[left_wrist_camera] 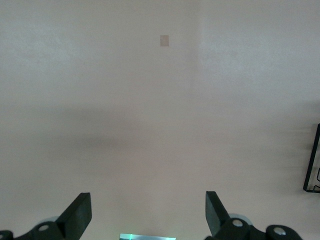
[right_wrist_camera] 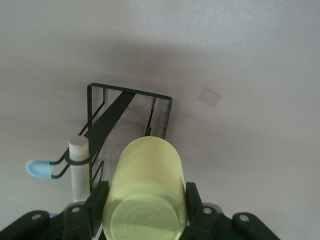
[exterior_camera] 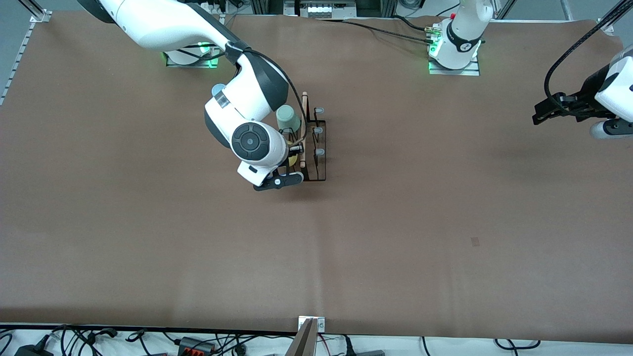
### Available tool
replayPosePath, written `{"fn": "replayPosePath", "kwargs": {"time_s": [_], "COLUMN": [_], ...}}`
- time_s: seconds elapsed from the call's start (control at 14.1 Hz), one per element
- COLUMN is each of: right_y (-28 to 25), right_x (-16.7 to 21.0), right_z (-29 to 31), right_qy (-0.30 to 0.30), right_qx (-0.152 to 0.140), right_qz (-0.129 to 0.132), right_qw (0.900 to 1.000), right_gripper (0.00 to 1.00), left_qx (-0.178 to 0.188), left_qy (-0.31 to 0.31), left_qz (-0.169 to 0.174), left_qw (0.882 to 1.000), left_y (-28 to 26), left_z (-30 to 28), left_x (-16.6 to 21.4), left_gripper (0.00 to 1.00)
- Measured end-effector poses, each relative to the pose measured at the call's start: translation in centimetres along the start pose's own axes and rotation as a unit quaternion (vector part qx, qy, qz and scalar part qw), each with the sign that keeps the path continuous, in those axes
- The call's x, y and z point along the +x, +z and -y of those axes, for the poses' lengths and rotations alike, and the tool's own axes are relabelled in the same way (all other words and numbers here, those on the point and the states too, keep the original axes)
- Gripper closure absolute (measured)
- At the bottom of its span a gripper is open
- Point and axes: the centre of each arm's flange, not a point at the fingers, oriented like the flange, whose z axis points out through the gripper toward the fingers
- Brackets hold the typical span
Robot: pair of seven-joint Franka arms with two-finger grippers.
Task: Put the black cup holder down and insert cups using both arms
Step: 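Lift the yellow cup and carry it to the rack with the right gripper, then hang the yellow cup on a rack peg and open the right gripper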
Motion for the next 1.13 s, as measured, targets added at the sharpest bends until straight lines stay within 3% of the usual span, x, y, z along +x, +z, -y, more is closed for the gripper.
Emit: {"fn": "replayPosePath", "kwargs": {"time_s": [0.71,0.99,1.13], "right_y": [2.2,1.1,-1.2], "right_x": [0.0,-0.1,-0.4], "right_z": [-0.2,-0.3,-0.8], "right_qy": [0.032,0.071,0.078], "right_qx": [-0.019,-0.017,-0.015], "right_qz": [-0.006,-0.016,-0.032], "right_qw": [0.999,0.997,0.996], "right_gripper": [0.30,0.00,0.00], "left_qx": [0.000,0.000,0.000], "left_qy": [0.000,0.000,0.000], "left_qz": [0.000,0.000,0.000], "left_qw": [1.000,1.000,1.000], "left_y": [0.0,0.0,0.0], "left_z": [0.0,0.0,0.0], "left_x": [0.0,0.0,0.0], "left_gripper": [0.00,0.00,0.00]}}
